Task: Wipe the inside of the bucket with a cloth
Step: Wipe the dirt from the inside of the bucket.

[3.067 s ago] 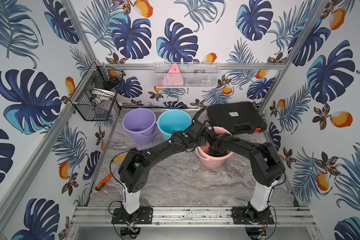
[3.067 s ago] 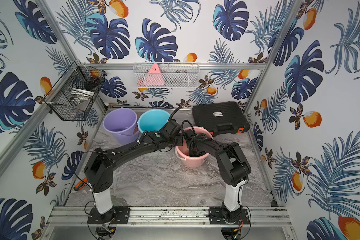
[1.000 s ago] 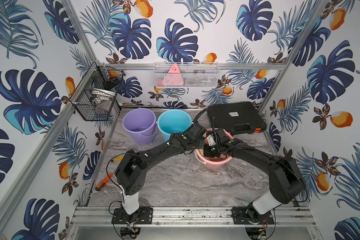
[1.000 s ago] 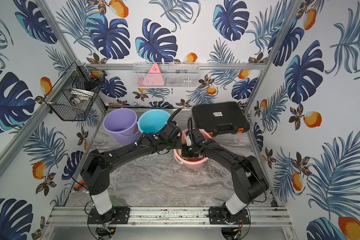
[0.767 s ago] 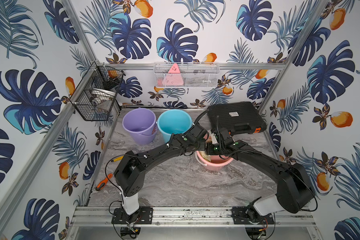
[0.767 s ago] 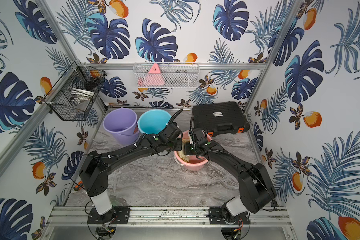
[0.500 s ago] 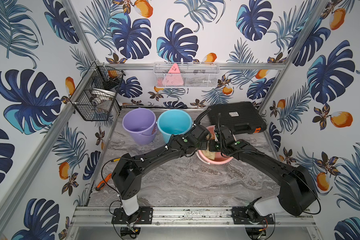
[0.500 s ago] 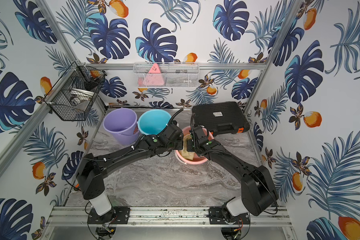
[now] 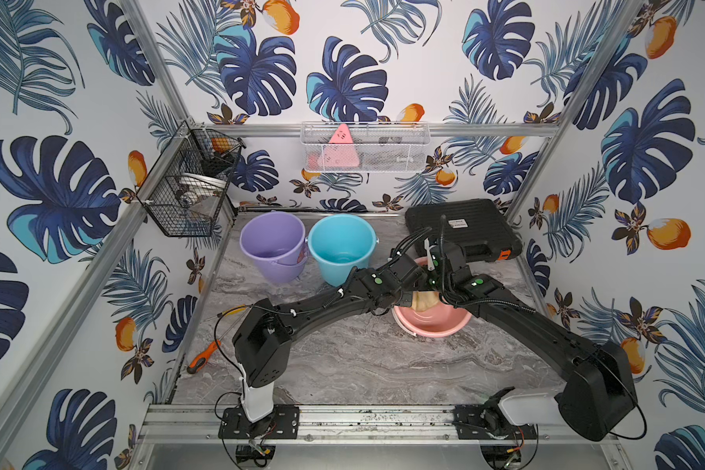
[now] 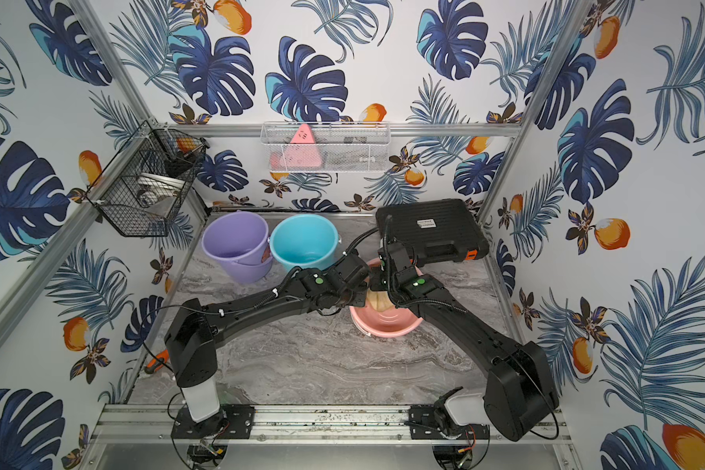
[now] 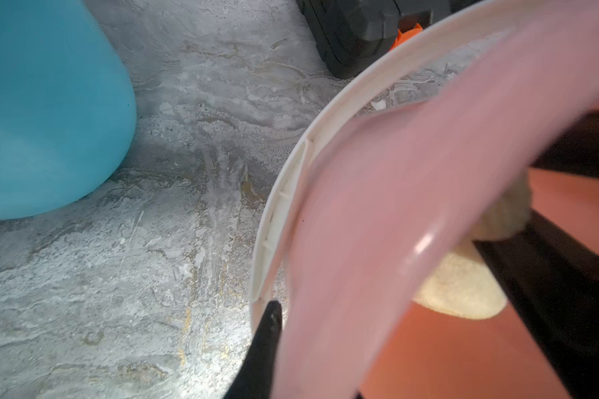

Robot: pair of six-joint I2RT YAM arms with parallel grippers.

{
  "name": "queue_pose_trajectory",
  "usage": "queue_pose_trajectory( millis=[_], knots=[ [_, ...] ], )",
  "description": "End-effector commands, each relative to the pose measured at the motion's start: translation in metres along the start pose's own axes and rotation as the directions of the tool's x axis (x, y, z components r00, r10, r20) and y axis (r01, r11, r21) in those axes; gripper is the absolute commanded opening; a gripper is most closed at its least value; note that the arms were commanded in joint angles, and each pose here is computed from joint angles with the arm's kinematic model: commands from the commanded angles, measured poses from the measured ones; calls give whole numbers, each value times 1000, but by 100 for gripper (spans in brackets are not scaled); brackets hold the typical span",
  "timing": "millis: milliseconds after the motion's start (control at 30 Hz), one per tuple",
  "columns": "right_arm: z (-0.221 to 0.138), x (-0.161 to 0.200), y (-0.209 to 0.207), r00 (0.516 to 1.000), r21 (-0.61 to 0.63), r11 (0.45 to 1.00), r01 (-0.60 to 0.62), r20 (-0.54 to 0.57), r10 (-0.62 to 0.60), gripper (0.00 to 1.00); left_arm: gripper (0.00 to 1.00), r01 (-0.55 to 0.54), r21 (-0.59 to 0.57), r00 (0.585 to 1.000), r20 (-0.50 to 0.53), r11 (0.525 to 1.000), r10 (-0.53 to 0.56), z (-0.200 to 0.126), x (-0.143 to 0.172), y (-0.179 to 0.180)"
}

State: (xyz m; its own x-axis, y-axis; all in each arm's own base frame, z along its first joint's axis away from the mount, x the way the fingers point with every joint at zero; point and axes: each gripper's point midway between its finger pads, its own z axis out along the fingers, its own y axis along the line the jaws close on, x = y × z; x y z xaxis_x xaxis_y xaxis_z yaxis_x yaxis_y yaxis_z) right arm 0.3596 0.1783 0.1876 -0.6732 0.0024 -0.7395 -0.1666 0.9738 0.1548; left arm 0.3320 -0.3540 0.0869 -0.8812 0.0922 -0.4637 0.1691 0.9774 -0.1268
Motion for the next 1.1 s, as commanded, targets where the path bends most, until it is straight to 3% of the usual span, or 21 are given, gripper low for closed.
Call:
queue_pose_trajectory(
  millis=[0, 367, 600, 933, 1067],
  knots=[
    [-1, -38, 7, 991, -5, 1000, -15, 131, 15, 0, 0, -69, 54, 989, -128, 996, 75, -3, 28, -8],
    [-21, -39, -45, 990, 279, 959, -48, 142, 8, 0, 0, -77, -99, 996, 29, 992, 80, -38, -21, 9],
    [-38, -3, -72, 998, 429, 903, -31, -30, 48, 0, 0, -69, -110, 991, 104, 991, 81, -43, -44, 6],
    [-63, 71, -61, 967, 376, 927, 2, -238, 95, 0, 0, -34, -55, 993, 115, 998, 40, -37, -52, 4],
    [-67, 91, -22, 938, 205, 978, -27, -334, 96, 0, 0, -23, -45, 992, 121, 999, 29, -37, -57, 6]
  ],
)
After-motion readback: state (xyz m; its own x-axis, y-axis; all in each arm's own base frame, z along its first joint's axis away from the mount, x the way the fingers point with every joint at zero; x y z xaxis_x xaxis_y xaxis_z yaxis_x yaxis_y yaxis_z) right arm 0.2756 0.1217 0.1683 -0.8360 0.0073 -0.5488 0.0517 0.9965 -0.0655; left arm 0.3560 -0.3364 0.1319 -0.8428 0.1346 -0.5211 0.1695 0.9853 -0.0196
